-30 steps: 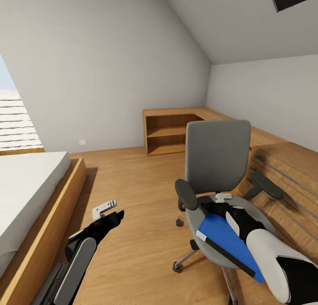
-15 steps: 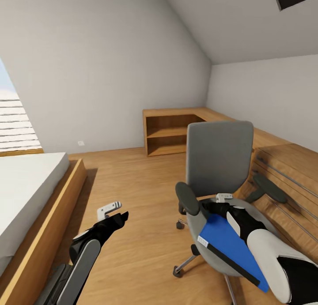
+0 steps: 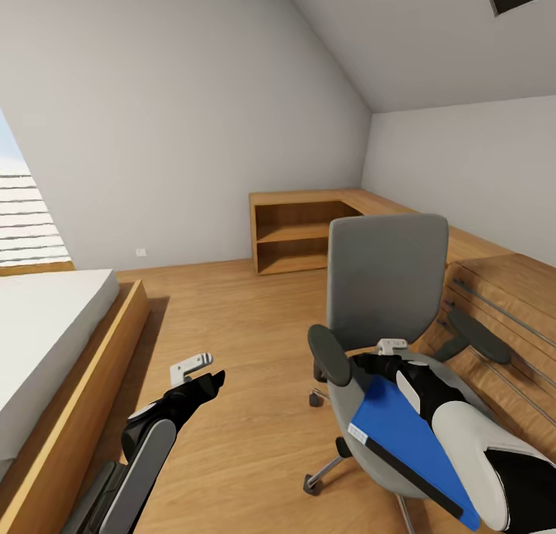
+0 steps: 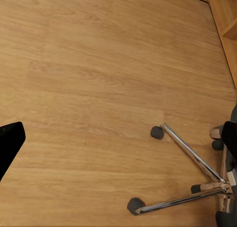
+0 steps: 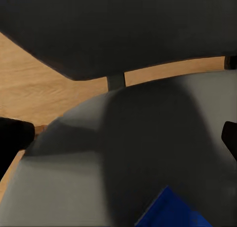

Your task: In the bedroom, organize the workspace by keeping the computer under the desk, ensuring the monitor is on the desk, placing the keyboard on the desk next to the monitor, placing the mouse on the desk next to the keyboard, moving the folder from the swivel chair onto the desk next to the mouse, stacking the notebook on top of the folder with the pen on top of the notebook, and positioning the swivel chair next to the desk.

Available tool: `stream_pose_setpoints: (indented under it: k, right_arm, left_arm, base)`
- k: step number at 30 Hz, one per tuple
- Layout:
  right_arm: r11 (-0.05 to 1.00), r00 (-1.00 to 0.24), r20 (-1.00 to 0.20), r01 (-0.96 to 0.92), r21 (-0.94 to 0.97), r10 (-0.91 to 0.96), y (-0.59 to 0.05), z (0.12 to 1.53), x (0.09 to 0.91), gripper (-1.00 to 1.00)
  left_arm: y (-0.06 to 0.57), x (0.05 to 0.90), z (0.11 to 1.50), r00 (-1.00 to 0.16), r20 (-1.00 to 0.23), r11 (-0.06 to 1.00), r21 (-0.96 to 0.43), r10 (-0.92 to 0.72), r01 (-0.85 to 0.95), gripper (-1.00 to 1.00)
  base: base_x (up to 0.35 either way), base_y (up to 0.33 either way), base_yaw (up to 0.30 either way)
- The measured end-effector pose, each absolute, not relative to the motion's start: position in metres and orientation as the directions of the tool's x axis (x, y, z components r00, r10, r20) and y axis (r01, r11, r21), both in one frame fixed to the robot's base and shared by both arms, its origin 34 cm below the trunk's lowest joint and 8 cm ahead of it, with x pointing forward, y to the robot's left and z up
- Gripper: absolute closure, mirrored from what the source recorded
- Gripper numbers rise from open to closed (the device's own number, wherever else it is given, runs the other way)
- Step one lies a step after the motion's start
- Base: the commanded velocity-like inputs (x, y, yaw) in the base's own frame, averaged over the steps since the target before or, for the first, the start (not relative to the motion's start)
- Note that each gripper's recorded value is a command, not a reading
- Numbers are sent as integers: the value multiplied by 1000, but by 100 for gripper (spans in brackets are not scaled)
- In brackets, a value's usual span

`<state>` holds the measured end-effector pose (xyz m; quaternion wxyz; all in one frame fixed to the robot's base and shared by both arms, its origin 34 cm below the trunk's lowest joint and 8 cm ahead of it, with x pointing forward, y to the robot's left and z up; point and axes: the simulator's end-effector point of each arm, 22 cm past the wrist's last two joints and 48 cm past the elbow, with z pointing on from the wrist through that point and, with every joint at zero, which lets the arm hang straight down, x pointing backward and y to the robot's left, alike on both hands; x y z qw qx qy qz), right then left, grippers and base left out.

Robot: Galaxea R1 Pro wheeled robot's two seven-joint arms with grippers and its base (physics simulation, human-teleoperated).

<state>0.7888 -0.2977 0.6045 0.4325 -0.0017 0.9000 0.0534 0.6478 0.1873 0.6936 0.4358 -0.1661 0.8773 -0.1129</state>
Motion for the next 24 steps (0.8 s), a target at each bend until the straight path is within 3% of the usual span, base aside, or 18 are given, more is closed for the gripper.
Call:
stream_pose_setpoints:
  k: [24]
  right_arm:
    - [998,-633,-773,-11,66,44,-310,592,786,-100]
  left_arm:
    - [189,648,688,-557,-728,915,-351,-399,-198,-100]
  base:
    - [26,0,0]
